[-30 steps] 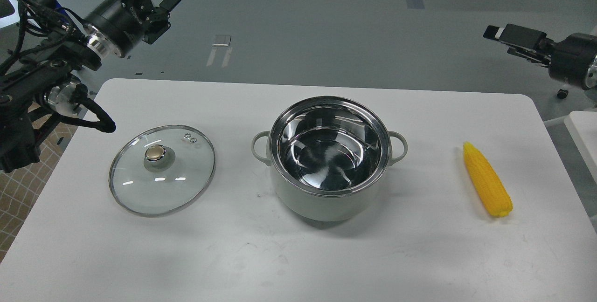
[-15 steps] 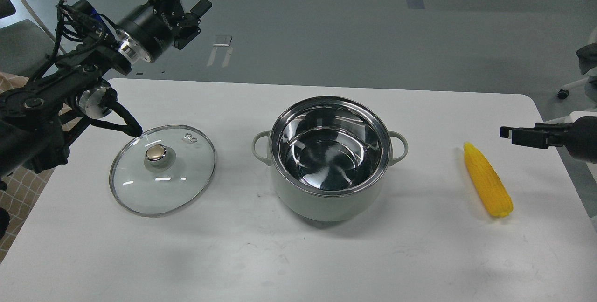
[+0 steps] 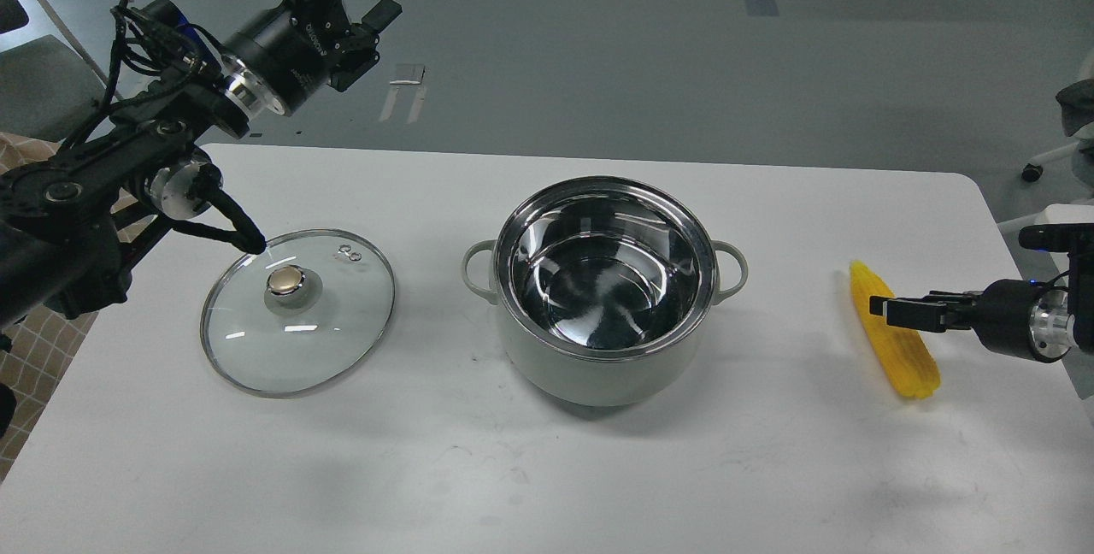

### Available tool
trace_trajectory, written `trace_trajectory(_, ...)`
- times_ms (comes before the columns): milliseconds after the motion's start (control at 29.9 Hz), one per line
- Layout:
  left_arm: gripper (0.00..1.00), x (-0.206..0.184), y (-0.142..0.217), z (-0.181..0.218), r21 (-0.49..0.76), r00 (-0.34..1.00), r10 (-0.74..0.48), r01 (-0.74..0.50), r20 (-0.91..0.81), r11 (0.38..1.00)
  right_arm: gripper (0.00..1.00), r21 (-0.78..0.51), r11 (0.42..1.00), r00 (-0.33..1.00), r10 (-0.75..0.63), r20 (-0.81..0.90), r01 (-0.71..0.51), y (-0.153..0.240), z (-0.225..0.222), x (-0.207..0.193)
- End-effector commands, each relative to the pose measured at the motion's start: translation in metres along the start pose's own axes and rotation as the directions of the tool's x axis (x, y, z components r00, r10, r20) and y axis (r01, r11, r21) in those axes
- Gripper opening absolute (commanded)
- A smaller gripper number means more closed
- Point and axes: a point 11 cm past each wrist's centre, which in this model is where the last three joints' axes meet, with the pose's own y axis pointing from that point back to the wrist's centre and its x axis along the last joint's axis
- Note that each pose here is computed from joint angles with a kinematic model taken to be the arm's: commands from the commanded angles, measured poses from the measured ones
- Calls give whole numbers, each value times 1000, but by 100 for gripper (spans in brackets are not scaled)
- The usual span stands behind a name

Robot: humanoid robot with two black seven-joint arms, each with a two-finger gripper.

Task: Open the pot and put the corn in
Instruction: 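Reach the right gripper down and grasp the yellow corn cob, then lift the corn with the right gripper and move it over the pot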

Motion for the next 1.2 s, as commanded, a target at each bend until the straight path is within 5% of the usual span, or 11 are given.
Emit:
trace_trajectory(0, 98, 1, 0, 1, -1, 1000, 2, -2, 1, 1000, 100, -8, 1000, 1000, -10, 3, 10, -8, 1, -6)
trace_trajectory(234, 98, 0, 0, 0, -1, 1000, 2, -2, -1, 1000, 89, 8, 1000, 1000, -26, 1, 26, -18, -6, -13)
trace_trajectory(401, 98, 0, 1, -1, 1, 1000, 1, -1, 0, 1000, 68, -3, 999, 999, -32, -1, 32, -18, -3, -15)
trace_trajectory(468, 98, 0, 2, -2, 3, 1000, 3, -3, -3, 1000, 48, -5, 999, 999, -34, -1, 34, -17, -2, -15)
trace_trajectory(602, 98, 0, 2, -2, 4, 1000, 3, -3, -4, 1000, 40, -4, 999, 999, -34, -1, 34, -17, -3, -15)
trace_trajectory(702, 98, 0, 2, -2, 3, 1000, 3, -3, -3, 1000, 23, 2, 1000, 1000, -30, -5, 30, -18, -5, -14)
trace_trajectory(1171, 98, 0, 1, -2, 2, 1000, 2, -2, -4, 1000, 17, 65, 991, 989, 119, -84, -113, 4, -27, 50)
